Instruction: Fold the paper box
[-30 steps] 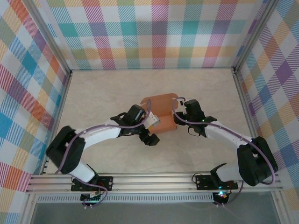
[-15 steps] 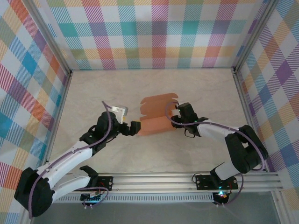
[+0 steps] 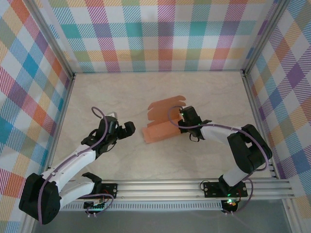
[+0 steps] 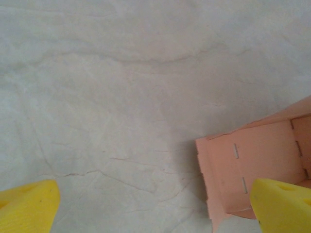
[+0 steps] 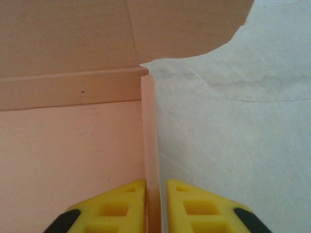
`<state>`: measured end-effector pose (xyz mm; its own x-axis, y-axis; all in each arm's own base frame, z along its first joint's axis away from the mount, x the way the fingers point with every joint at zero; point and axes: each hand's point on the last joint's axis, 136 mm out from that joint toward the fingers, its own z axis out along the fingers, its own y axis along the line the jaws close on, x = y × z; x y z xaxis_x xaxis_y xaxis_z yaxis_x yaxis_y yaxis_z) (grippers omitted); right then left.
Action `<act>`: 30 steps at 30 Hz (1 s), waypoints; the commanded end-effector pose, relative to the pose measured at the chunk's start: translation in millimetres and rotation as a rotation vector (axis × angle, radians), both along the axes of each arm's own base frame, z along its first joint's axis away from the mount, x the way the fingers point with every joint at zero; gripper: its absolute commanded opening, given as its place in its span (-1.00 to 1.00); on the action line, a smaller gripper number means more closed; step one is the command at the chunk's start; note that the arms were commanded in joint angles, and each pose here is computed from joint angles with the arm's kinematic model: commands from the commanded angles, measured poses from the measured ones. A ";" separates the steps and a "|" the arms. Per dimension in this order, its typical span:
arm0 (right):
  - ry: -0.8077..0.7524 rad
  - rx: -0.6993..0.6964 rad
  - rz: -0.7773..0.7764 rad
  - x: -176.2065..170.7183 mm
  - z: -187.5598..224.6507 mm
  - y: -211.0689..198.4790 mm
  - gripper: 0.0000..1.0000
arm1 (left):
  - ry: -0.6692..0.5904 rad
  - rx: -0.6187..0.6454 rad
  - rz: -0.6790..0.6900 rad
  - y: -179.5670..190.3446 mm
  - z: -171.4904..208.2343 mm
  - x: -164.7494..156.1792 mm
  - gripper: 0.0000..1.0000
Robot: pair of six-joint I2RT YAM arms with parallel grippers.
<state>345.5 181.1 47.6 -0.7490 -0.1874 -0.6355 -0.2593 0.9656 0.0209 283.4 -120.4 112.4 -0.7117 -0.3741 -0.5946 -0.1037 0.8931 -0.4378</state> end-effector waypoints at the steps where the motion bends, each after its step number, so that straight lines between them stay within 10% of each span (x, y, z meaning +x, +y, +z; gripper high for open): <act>1: -0.009 -0.042 -0.013 5.7 2.1 1.3 -0.73 | 0.044 0.018 0.049 2.4 -1.3 -4.1 1.00; 30: 0.153 -0.142 0.008 5.0 1.8 0.6 -0.45 | 0.066 0.042 -0.047 -17.3 -1.7 -4.8 1.00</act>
